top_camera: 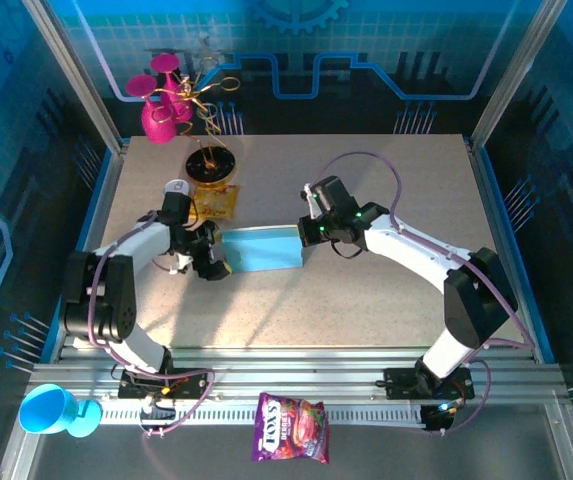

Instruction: Fold the paper box

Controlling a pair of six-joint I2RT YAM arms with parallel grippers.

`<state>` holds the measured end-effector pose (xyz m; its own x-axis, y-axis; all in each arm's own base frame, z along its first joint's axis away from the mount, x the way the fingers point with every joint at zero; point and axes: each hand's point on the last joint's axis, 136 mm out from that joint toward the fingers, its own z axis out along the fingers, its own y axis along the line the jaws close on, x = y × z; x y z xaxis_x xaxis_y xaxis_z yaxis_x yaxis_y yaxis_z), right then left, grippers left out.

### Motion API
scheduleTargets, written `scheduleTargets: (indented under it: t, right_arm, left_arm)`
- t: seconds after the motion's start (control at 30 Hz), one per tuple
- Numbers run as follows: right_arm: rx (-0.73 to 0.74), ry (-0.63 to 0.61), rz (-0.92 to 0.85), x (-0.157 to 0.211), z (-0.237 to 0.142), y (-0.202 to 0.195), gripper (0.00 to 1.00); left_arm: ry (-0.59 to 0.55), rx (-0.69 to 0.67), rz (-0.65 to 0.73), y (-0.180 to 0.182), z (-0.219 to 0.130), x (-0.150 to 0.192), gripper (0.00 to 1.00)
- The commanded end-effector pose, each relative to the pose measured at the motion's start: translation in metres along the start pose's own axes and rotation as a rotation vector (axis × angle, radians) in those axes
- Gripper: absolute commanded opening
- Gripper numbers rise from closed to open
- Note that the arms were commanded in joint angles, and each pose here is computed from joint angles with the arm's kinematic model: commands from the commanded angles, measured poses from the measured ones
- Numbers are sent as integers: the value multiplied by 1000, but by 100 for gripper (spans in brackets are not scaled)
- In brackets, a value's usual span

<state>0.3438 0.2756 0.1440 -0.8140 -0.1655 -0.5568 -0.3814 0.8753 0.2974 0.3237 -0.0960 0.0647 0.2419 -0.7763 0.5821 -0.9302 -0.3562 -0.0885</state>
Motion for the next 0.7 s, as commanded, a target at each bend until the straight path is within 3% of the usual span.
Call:
scheduleTargets:
  t: [0.0, 0.07, 0.23, 0.33, 0.5, 0.6, 0.67]
  right_arm:
    - [54, 179, 16, 45, 13, -9, 0]
    - [56, 179, 19, 43, 12, -9, 0]
    - [51, 194, 22, 41, 14, -6, 0]
    - [50, 194, 21, 39, 14, -5, 0]
    - [47, 198, 18, 38, 13, -4, 0]
    - [48, 196, 13, 37, 12, -4, 0]
    - [45, 198, 12, 37, 12, -3, 0]
  left_arm:
    - [-73, -10, 111, 12, -26, -6, 96]
    - [-110, -27, 185, 21, -39, -8, 94]
    - [-278, -46, 504, 35, -81, -22, 69]
    - [-372, -20, 898, 15, -108, -15, 38]
    - [-365, 3, 1534, -11, -124, 21, 28]
    - [-328, -13, 1821, -9, -120, 45, 26]
    - [-301, -12, 1923, -8, -115, 55, 26]
